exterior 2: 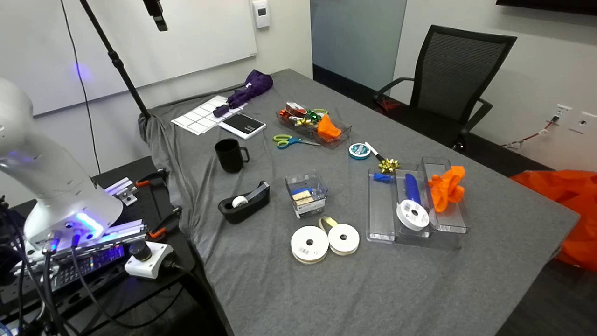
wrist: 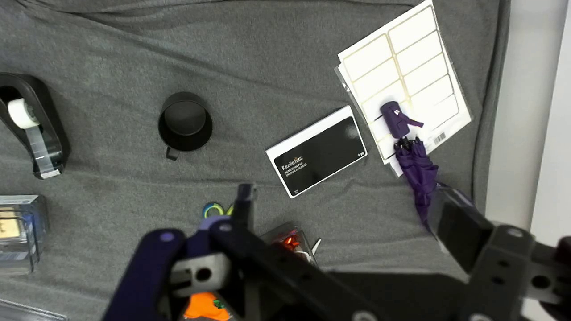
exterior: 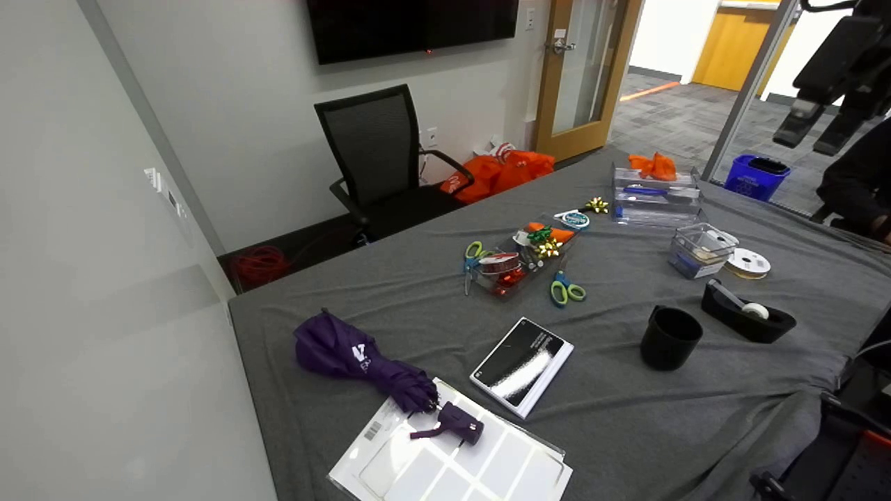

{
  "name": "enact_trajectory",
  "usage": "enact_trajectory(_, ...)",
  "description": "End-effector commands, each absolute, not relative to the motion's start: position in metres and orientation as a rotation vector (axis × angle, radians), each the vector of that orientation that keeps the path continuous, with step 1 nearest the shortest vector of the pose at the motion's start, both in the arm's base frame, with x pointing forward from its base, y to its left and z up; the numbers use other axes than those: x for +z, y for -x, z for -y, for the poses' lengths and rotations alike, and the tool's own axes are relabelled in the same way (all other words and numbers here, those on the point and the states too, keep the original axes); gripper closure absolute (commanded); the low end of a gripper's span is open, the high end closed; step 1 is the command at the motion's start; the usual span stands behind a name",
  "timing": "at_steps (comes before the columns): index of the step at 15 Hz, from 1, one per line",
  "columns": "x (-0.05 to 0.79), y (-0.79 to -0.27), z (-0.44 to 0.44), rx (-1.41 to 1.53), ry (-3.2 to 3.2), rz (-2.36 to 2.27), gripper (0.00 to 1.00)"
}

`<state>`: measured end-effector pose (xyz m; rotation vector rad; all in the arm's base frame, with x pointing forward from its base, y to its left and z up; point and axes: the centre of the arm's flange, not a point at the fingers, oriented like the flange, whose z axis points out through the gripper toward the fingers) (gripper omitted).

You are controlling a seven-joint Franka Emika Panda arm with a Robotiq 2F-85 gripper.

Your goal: Unstack the clear containers.

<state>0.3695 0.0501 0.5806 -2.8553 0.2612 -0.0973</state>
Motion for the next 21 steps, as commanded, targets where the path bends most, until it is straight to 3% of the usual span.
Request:
enact_trajectory(1,0.581,-0.369,-0.05,-0.097,2.855,-0.261,0.0)
enact_trajectory(17,0.575,-0.377,-0.037,-0.102,2.862,-0.25,0.0)
enact_trajectory(21,0.562,-0.402,-0.004,-0.17,2.853,-0.365,0.0)
